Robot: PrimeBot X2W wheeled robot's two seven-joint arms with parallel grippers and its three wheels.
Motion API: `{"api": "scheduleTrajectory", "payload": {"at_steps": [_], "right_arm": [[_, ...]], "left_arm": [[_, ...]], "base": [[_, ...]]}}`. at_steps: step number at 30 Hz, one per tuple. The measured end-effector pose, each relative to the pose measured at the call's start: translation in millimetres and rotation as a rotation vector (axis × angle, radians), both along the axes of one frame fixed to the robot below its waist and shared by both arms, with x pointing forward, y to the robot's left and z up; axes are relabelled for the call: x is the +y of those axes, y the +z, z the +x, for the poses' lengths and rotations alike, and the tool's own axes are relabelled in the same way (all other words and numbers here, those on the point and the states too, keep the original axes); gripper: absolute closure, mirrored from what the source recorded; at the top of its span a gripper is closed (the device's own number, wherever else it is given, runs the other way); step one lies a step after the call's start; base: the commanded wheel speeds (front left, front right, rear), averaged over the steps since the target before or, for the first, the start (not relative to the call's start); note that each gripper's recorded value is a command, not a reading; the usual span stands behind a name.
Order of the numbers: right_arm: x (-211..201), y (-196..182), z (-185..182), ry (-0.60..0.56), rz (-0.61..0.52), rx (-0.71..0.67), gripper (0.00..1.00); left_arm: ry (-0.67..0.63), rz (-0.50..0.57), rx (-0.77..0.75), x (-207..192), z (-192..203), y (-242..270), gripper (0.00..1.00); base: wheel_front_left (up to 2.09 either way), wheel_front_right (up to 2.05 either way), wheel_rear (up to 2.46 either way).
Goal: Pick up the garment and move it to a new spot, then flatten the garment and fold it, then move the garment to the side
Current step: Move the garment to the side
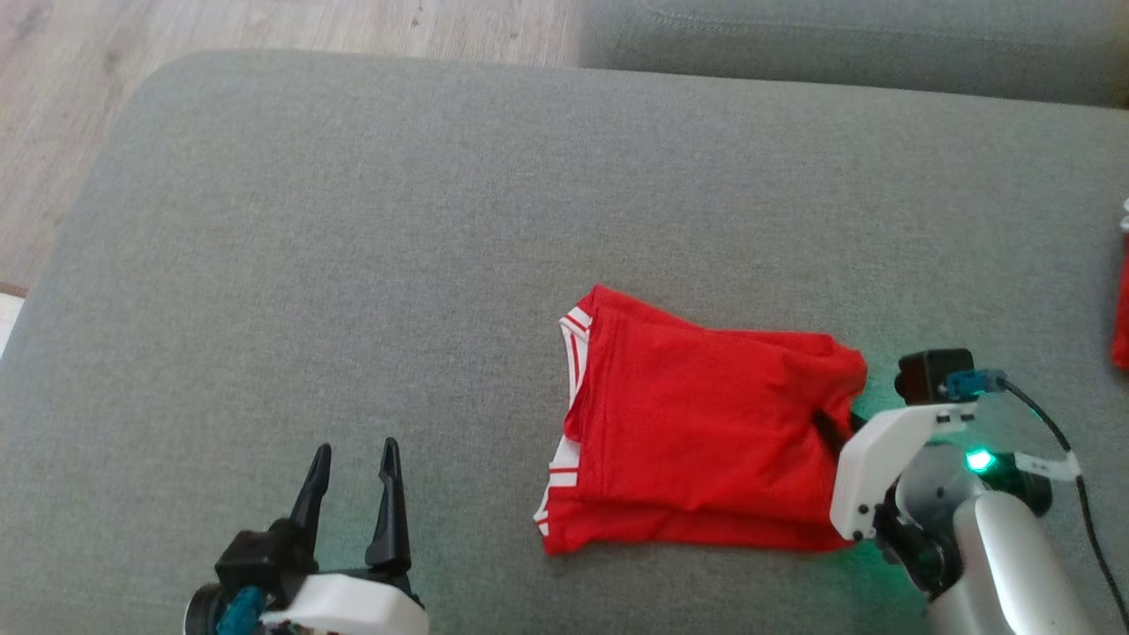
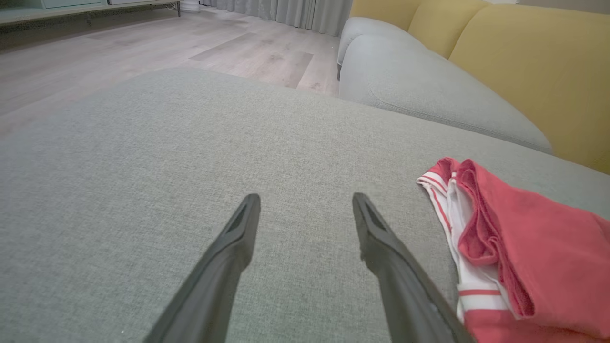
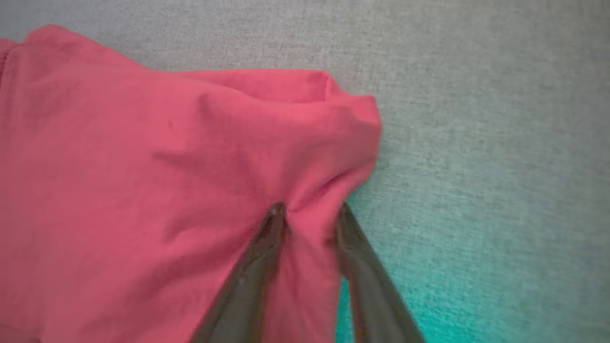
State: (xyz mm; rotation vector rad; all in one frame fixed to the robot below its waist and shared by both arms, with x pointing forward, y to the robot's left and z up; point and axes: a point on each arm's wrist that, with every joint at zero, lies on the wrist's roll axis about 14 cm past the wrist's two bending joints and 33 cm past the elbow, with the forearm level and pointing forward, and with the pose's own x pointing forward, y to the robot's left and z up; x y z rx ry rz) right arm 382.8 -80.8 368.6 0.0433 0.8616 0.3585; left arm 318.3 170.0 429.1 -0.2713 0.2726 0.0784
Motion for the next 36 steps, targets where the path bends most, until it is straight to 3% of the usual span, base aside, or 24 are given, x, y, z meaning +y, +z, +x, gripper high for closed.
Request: {"api": "scheduleTrajectory", "payload": {"at_steps": [7,15,26,32,36], "right_arm": [[-14,10,14,-0.058,0.013,-0.081,1.0],[-105,55,48,-0.264,-0.074,-0.273,1.0],[-205,77,15,-0.518,-0.179,-0.345,1.0],[-216,79,12,-0.534,-0.214,-0.35,1.0],[-211,87,28,-0.498,-0.216,-0.38,1.0]], "left_arm": [[-0.067,0.005,-0.02,-17,18,2,0.0],[-0.222,-0.008,-0.05,-62,55,3,0.0],[-0.528,-0.018,-0.057,-150,104,-6,0.0],[-0.647,-0.052,-0.033,-191,104,-18,0.0],[-0.637,-0.045,-0.026,-187,104,-18,0.0]], "base": [[0.0,0.0,0.0],[0.0,0.0,0.0],[0.0,0.0,0.0],[0.0,0.0,0.0],[0.0,0.0,0.0]]}}
